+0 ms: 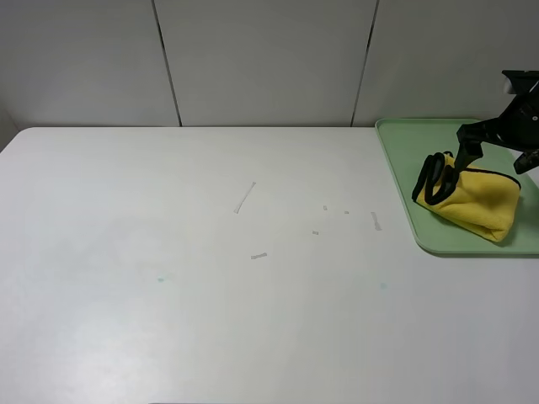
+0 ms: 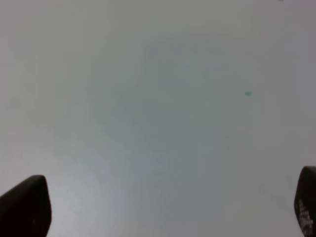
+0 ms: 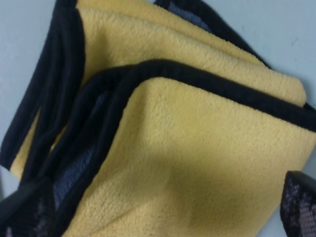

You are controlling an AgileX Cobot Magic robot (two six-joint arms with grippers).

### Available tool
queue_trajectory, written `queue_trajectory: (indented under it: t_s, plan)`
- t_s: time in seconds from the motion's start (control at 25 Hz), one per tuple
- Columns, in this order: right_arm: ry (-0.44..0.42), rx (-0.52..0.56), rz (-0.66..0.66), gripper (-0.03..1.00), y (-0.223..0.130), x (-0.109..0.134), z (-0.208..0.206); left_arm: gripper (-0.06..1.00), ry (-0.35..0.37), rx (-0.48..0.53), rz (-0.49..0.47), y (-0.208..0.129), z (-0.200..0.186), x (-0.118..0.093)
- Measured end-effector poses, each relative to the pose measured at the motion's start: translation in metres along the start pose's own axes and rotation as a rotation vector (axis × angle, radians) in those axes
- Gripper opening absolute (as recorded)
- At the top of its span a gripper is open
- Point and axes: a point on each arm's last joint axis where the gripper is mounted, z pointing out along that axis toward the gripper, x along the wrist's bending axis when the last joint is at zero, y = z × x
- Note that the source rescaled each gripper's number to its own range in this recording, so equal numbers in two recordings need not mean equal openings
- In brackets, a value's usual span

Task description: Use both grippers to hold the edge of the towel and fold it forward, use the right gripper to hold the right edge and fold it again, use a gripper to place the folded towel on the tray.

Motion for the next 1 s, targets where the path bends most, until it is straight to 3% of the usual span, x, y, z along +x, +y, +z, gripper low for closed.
queue_trajectory:
  t_s: [0.48, 0.8, 1.0]
  plan:
    - [0.0, -0.006, 0.012, 1.0, 0.0, 0.0, -0.009, 1.0, 0.0, 0.0, 0.0, 0.0, 0.0, 0.0]
    - [-0.013, -0.099, 0.003, 1.0, -0.006, 0.001, -0.078, 1.0, 0.0, 0.0, 0.0, 0.0, 0.0, 0.0]
    - [-0.01, -0.167, -0.07, 1.0, -0.034, 0.011, -0.114, 1.0, 0.0, 0.0, 0.0, 0.0, 0.0, 0.0]
